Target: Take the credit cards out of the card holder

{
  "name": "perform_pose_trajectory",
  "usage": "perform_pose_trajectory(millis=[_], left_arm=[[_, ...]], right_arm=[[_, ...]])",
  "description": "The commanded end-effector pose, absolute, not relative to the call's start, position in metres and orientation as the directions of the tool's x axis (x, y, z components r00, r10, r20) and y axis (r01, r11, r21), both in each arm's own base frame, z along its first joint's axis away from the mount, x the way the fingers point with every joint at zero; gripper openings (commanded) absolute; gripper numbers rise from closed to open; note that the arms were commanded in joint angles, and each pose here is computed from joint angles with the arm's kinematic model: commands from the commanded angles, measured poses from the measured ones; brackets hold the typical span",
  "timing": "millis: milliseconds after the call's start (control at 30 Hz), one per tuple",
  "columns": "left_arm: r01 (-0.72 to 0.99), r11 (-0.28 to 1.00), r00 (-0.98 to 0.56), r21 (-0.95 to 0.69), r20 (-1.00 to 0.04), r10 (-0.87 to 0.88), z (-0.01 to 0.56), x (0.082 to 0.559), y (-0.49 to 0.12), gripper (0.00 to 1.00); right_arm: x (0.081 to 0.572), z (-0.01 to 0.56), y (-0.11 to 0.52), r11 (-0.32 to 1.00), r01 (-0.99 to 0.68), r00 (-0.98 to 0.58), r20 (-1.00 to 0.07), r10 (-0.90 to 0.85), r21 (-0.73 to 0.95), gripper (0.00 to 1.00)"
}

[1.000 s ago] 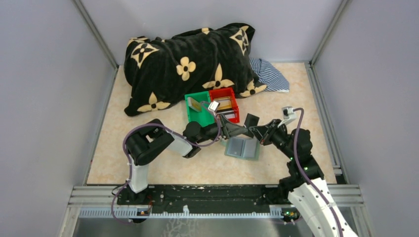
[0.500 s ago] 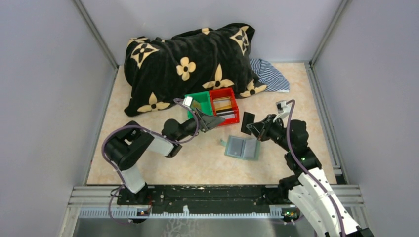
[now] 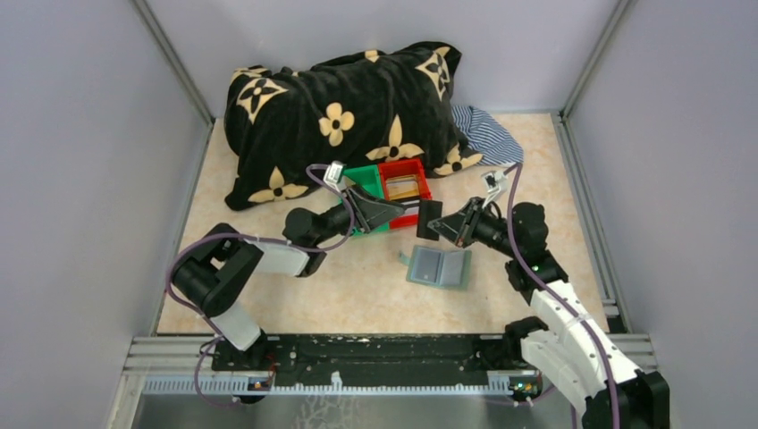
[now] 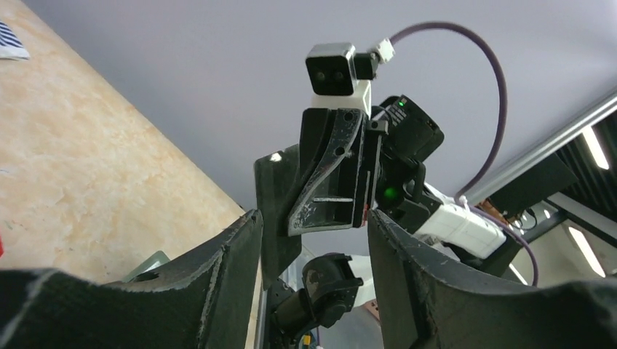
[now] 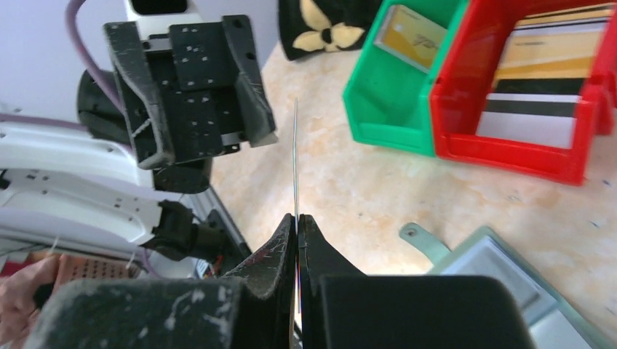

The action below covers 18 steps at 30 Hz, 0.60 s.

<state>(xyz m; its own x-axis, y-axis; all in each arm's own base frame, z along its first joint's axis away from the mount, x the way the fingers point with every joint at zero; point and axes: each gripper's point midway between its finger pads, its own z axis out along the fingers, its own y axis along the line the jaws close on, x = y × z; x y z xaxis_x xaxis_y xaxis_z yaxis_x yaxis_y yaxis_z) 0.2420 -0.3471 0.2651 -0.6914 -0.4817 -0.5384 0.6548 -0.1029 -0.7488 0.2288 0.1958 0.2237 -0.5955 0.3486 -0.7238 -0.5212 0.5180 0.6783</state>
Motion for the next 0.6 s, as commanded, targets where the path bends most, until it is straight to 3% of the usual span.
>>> perform_pose_trajectory(millis=[0, 233, 400, 567], left_arm=[[0.746, -0.193, -0.644, -0.637, -0.618, -0.451, 0.288, 0.224, -0.359, 0.6], [0.804, -0.288, -0.587, -0.52, -0.771, -0.248, 0.288, 0.214, -0.371, 0.63], [0.775, -0.421, -0.572, -0.472, -0.807, -0.147, 0.287, 0.202, -0.369, 0.63], [0.765, -0.428, -0.572, -0.481, -0.813, -0.11, 0.274, 0.203, -0.371, 0.62]], right_arm=[[0.215, 0.275, 0.217, 0.335, -0.699, -0.551, -0.775, 0.311, 0.631, 0.0], [0.173, 0.285, 0.225, 0.168, -0.779, -0.584, -0.797, 0.156, 0.604, 0.0], [0.15, 0.283, 0.223, 0.108, -0.779, -0.607, -0.786, 0.119, 0.618, 0.0], [0.137, 0.288, 0.22, 0.097, -0.792, -0.595, -0.798, 0.1, 0.603, 0.0]])
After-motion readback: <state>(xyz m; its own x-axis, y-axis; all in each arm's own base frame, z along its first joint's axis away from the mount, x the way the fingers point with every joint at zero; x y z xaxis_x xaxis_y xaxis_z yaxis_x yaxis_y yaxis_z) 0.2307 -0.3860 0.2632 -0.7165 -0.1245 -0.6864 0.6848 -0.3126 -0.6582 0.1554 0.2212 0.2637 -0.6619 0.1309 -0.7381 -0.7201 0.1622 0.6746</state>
